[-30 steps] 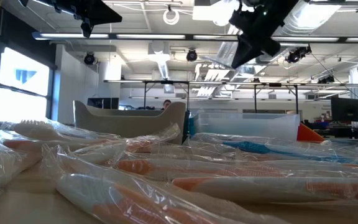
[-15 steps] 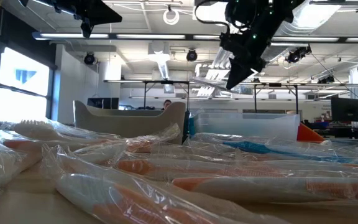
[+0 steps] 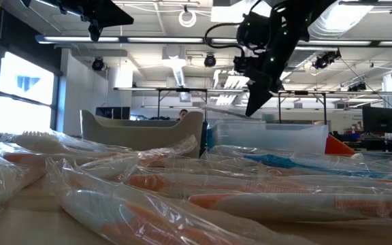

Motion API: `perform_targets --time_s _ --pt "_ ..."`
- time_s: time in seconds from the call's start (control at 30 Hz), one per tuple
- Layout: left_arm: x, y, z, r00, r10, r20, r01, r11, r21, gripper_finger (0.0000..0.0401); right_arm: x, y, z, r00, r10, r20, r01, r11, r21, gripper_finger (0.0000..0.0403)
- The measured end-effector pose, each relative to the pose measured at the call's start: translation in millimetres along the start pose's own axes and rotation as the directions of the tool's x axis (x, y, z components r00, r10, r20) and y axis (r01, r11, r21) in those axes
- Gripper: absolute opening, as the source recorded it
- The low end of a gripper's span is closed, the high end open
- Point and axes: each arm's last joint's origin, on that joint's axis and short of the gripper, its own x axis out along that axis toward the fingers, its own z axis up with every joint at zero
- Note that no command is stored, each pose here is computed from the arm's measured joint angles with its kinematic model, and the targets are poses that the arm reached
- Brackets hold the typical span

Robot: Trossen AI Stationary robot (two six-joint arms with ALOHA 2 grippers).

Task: Pick & Place Toothbrushes
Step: Put the green toothbrush into the blue bin

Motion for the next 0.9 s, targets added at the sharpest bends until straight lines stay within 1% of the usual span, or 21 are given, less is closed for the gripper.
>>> perform_targets --time_s 0.37,0.53,0.67,0.9 --pt "0.1 0.0 -0.2 1.000 0.000 -0.002 0.000 1.000 0.000 0.0000 18.3 -4.3 -4.6 0.998 -0.014 -0.069 0.013 1.000 -0.019 0.0003" --pt "0.1 0.1 -0.3 1.000 0.001 -0.002 -0.001 1.000 0.000 0.0000 21.7 -11.3 -7.6 0.996 -0.029 -0.084 0.030 1.000 0.001 0.0003" --pt "0.1 0.0 -0.3 1.000 0.001 -0.002 -0.001 1.000 0.000 0.0000 24.3 -18.0 -11.9 0.994 -0.035 -0.102 0.040 0.998 0.040 0.0003" --pt "0.1 0.0 -0.2 1.000 0.001 -0.002 -0.001 1.000 0.000 0.0000 25.6 -20.6 -12.8 0.995 -0.010 -0.099 0.015 0.998 0.058 0.0003"
